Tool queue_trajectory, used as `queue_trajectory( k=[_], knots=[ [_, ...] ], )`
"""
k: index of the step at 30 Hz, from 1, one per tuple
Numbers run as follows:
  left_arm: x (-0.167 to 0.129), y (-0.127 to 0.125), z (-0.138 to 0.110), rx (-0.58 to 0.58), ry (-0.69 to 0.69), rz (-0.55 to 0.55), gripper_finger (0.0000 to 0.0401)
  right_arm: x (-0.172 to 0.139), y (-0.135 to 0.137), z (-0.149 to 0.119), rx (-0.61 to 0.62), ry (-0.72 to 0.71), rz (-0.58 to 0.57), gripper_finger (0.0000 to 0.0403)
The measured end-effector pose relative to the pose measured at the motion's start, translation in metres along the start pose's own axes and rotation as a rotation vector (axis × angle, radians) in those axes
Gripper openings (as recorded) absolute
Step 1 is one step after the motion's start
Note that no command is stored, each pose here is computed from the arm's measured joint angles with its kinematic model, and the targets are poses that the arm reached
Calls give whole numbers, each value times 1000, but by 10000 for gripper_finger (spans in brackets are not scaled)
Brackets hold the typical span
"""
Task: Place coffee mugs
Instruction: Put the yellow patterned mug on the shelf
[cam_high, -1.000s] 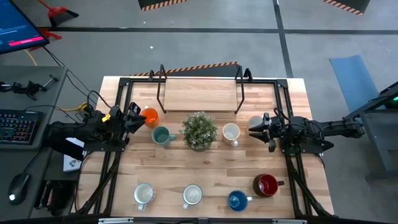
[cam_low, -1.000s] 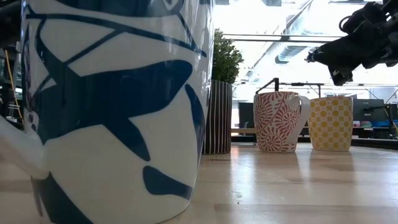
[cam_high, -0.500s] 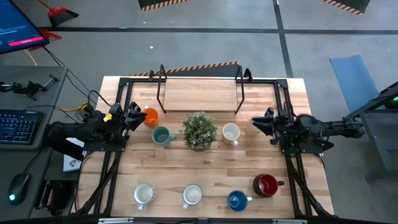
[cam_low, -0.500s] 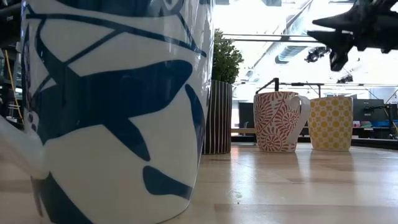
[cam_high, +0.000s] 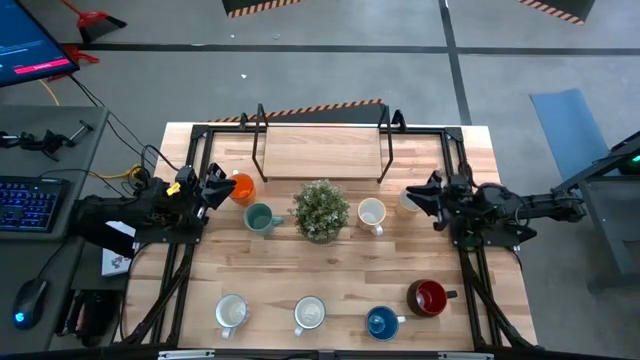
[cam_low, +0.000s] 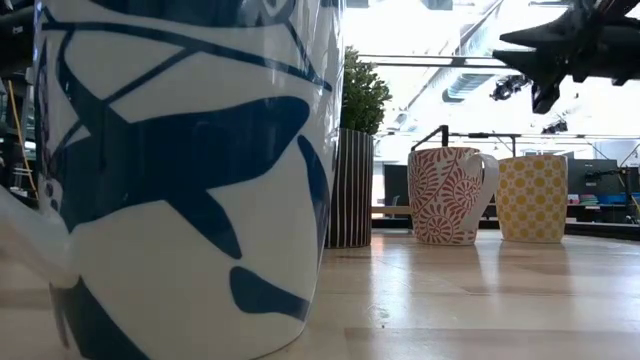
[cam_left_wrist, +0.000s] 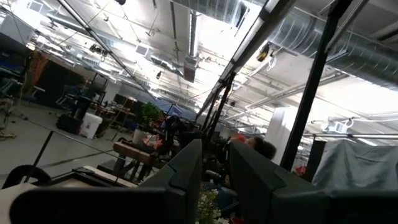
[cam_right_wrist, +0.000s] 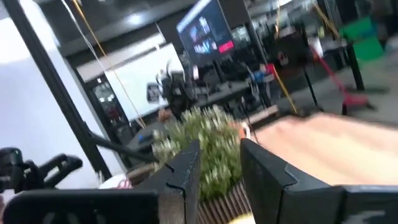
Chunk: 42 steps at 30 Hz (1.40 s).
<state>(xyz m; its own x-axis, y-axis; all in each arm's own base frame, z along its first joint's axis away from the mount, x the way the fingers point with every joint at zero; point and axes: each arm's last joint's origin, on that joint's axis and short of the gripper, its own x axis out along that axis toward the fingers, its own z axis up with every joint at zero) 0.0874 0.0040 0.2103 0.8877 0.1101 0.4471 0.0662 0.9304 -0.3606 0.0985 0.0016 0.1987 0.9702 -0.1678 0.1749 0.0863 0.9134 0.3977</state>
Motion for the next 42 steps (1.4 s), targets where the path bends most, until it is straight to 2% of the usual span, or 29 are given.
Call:
queue_trajectory(
  k=[3,5,9,12,17,22,25,29,34,39,42],
  knots=[
    [0,0,0,-12,0,0,76,0,-1,-1,91,3,-31,97],
    [0,0,0,-30,0,0,76,0,0,4,96,-9,-31,97],
    [0,0,0,-45,0,0,76,-3,11,32,31,-33,-10,97],
    [0,0,0,-42,0,0,76,-5,20,58,-45,18,-40,97],
    [0,0,0,-43,-3,8,76,-4,27,83,-109,293,-254,97],
    [0,1,-1,-42,6,14,76,6,32,92,-57,582,-474,97],
    [0,1,-2,-41,15,23,76,18,38,98,-24,684,-565,97],
    [0,2,-4,-38,36,36,76,40,45,97,-54,803,-598,97],
    [0,3,-6,-44,52,42,76,64,46,79,-103,945,-626,97],
    [0,3,-6,-71,52,44,76,77,39,57,-9,1119,-724,97],
    [0,3,-6,-71,56,46,76,85,37,47,-5,1169,-741,97]
  ],
)
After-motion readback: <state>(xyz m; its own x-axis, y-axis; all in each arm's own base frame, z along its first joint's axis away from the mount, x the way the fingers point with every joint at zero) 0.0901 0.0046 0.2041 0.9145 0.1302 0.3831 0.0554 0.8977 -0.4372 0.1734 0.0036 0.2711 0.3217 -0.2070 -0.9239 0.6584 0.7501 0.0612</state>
